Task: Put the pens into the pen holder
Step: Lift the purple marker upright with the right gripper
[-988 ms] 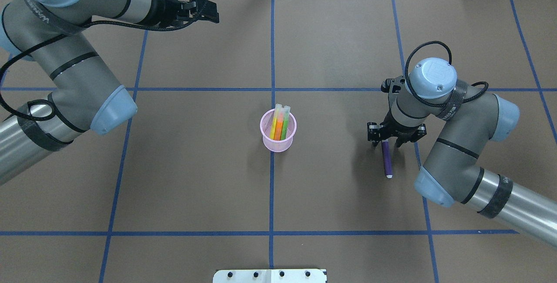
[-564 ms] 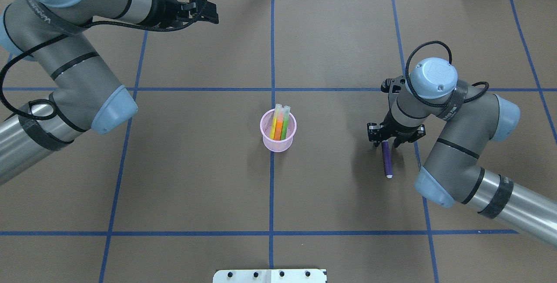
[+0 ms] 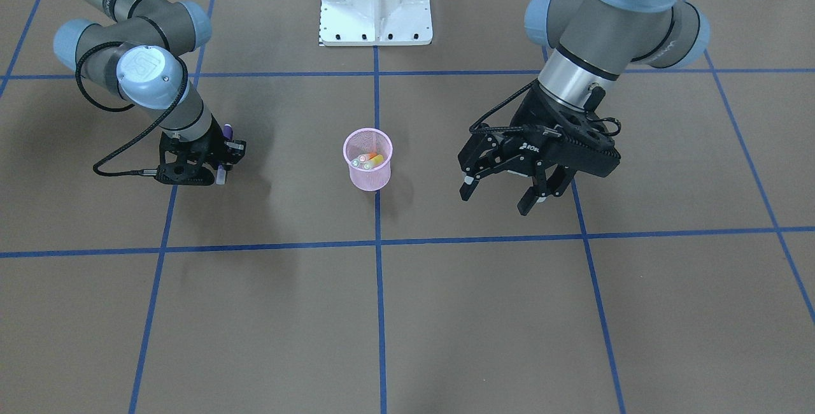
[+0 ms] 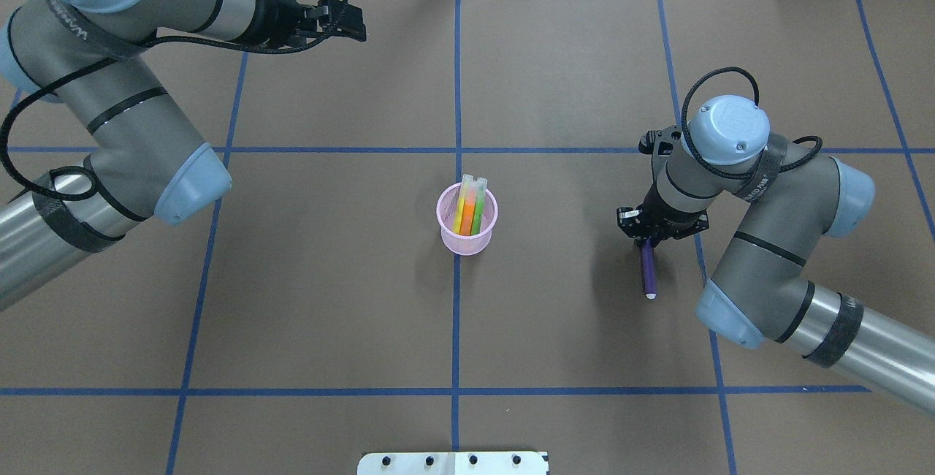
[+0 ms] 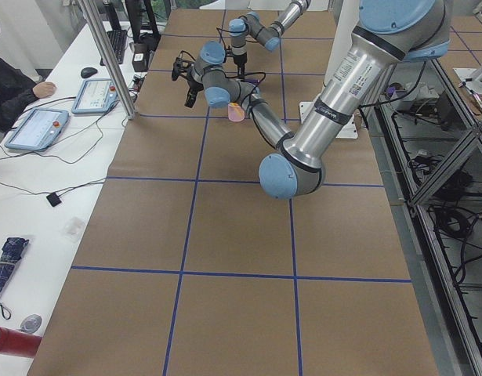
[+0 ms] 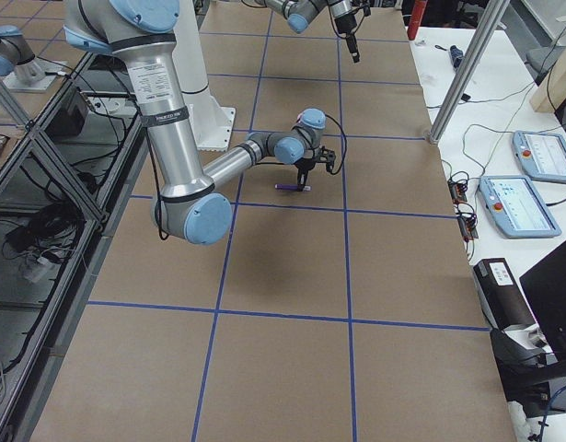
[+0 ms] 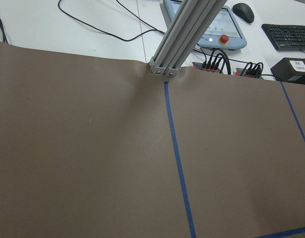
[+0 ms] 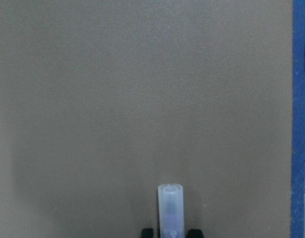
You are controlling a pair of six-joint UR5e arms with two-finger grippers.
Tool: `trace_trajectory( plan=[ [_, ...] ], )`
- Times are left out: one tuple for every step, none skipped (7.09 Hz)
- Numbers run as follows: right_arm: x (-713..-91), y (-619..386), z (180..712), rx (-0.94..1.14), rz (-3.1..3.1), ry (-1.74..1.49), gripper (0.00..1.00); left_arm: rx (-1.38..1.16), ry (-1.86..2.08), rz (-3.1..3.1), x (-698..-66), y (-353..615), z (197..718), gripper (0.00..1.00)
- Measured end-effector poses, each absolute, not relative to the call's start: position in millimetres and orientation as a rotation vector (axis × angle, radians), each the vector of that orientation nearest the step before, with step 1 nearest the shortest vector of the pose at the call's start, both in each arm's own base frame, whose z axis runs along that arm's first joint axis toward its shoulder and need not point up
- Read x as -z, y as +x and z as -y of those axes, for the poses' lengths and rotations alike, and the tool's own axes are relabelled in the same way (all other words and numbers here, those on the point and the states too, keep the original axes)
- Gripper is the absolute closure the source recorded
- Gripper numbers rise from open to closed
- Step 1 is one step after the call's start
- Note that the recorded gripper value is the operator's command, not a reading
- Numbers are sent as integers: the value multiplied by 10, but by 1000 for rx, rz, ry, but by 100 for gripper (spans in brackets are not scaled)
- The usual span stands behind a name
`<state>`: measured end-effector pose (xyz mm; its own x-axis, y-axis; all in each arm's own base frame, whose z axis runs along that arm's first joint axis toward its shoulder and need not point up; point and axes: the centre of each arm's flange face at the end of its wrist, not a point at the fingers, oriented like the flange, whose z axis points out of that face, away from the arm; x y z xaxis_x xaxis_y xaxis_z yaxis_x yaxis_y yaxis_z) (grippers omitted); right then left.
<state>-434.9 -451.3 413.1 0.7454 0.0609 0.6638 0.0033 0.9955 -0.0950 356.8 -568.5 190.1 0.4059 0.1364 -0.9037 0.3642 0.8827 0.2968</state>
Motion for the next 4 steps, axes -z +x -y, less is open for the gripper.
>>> trace_trajectory(
  plan=[
    [-4092,-4337,4508,-29,736,-87,100,151,495,-1156,-1904,3570,5687,4],
    [-4005,-4309,4494,-25,751,-77,100,152,495,-1156,-1908,3569,5690,6],
    [-3867,-4260,4473,-20,773,-60,100,155,495,-1153,-1921,3555,5705,6],
    [-3687,-4160,4482,-21,803,-33,100,154,501,-1145,-1942,3523,5741,6]
  ],
)
